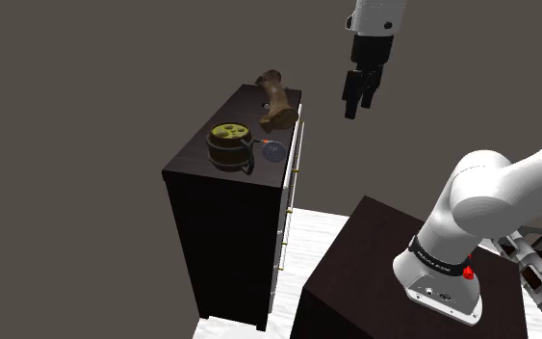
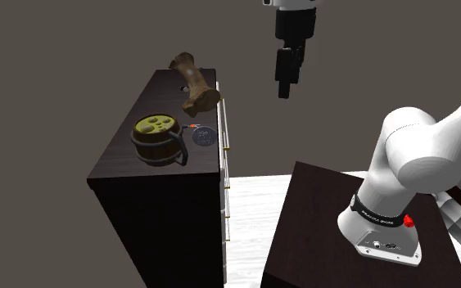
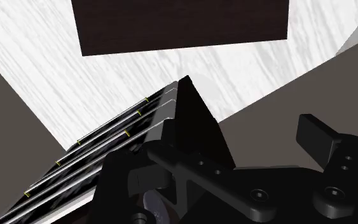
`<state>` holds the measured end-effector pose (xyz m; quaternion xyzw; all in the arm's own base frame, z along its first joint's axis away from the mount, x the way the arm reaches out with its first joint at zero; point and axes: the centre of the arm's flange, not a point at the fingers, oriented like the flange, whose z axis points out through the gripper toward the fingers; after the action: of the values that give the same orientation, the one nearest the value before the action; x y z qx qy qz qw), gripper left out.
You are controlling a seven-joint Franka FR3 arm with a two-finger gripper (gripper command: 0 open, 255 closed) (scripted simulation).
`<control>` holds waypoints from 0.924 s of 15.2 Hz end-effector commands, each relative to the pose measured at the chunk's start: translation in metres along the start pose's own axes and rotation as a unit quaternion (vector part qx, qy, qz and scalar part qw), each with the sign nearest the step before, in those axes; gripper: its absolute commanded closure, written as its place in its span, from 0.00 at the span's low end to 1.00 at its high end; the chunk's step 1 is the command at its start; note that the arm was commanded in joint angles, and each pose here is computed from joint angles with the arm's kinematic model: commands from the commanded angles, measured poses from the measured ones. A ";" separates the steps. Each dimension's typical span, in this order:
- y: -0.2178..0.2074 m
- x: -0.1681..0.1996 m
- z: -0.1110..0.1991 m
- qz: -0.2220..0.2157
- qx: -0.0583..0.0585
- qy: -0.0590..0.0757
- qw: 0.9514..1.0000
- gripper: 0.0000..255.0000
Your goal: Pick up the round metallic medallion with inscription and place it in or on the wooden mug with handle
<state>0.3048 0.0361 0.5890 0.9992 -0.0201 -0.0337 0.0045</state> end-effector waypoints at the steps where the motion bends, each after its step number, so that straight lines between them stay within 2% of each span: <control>1: 0.000 0.000 0.000 0.000 0.000 0.000 1.000 0.00; 7: 0.031 0.052 0.046 -0.049 -0.005 0.011 0.999 0.00; 14: 0.061 0.118 0.098 -0.106 -0.011 0.023 0.994 0.00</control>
<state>0.4066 -0.0247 0.4920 0.9968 0.0774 -0.0143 0.0108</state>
